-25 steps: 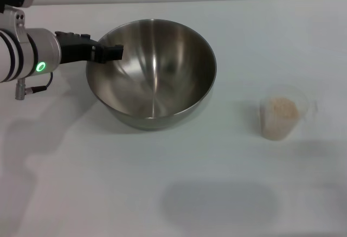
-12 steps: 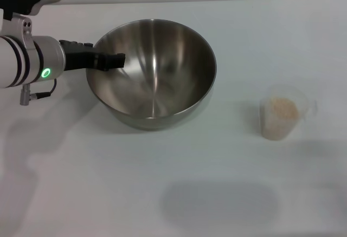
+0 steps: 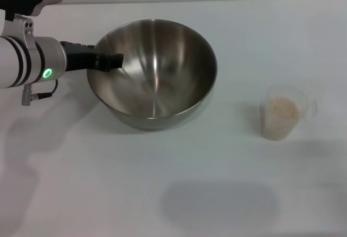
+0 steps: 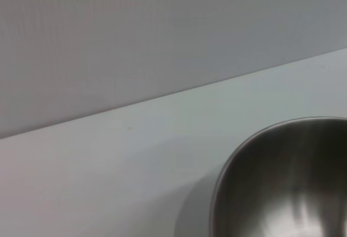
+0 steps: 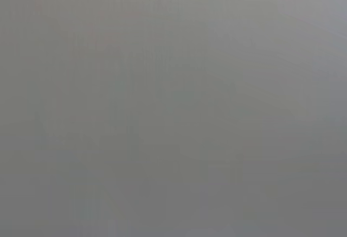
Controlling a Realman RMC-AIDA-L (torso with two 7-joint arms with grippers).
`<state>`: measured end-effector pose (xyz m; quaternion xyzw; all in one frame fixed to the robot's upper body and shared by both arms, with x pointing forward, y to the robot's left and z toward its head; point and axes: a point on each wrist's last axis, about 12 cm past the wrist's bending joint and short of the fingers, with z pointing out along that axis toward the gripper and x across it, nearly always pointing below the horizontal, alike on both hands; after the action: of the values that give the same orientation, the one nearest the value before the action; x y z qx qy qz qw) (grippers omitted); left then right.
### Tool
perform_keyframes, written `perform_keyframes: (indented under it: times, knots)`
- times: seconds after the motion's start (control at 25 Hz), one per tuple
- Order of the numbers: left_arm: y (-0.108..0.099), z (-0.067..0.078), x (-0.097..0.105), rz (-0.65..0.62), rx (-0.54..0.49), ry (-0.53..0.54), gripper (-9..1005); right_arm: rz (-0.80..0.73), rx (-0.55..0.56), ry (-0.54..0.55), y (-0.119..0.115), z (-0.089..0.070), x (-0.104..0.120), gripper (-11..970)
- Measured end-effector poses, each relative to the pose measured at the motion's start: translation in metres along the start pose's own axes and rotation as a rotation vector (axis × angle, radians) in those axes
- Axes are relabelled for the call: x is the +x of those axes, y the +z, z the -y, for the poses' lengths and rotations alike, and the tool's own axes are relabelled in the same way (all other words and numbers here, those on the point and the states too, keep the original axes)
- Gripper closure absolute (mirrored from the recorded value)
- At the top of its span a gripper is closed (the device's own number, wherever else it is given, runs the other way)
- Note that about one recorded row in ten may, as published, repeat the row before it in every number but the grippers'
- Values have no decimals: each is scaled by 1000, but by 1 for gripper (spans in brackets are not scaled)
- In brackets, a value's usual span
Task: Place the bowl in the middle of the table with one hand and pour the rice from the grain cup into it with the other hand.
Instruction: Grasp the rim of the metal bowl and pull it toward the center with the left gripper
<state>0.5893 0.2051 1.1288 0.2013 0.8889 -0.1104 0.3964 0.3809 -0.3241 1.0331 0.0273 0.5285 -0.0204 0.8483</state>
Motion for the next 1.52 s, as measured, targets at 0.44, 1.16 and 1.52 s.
perform_keyframes:
  times: [0.44, 1.16, 1.52]
  knots:
    - [4, 0, -3, -18, 3, 10, 550, 3, -3, 1, 1, -1, 0, 119]
    - [0, -5, -16, -41, 65, -74, 939, 7, -4, 1, 0, 0, -1, 119]
    - [-4, -25, -24, -65, 157, -168, 952, 3, -13, 4, 0, -1, 0, 119]
